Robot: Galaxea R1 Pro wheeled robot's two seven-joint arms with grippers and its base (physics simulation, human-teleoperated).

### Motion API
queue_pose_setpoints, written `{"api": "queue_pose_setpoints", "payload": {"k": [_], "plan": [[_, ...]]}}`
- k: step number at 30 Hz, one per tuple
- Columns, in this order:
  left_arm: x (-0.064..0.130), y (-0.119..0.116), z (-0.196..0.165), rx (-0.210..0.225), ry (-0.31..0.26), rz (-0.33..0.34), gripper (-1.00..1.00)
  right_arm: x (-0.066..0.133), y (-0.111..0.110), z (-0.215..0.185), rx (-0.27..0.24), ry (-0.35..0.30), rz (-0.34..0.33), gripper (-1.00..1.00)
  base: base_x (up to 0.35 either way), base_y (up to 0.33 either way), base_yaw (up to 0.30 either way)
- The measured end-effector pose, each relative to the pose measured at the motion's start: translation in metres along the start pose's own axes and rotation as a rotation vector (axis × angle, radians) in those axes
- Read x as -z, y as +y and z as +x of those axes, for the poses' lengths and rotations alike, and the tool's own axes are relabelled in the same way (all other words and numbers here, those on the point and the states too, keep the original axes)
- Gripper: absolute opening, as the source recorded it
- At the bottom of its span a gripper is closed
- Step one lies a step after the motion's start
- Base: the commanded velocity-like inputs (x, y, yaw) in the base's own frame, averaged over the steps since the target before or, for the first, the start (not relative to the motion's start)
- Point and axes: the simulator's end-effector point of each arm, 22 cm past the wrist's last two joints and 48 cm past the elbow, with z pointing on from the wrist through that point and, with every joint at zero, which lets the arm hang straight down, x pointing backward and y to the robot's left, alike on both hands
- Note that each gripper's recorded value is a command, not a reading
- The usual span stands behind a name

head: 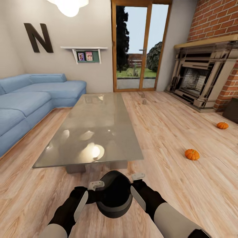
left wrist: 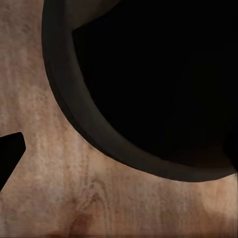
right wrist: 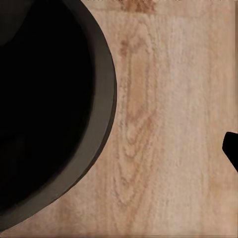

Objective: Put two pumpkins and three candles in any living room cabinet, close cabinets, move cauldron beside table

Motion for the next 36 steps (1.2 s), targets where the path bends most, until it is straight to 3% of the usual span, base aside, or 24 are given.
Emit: {"api": "queue_pose_setpoints", "payload": {"k": [9, 15, 28, 36], "plan": [[0.015, -0.003, -0.014, -0.005, -0.037, 0.002, 1.0, 0.015, -0.002, -0.015, -0.001, -0.036, 0.003, 1.0, -0.074, 0.0, 0.0], [0.026, 0.002, -0.025, 0.031, -0.068, 0.002, 1.0, 0.026, -0.004, -0.025, -0.001, -0.061, 0.006, 1.0, -0.104, 0.0, 0.0], [0.049, -0.004, -0.043, 0.021, -0.12, 0.007, 1.0, 0.05, -0.007, -0.045, -0.002, -0.113, 0.014, 1.0, -0.088, 0.0, 0.0], [0.064, -0.009, -0.054, 0.013, -0.155, 0.011, 1.0, 0.065, -0.009, -0.057, -0.003, -0.145, 0.019, 1.0, -0.28, 0.036, 0.0]]}}
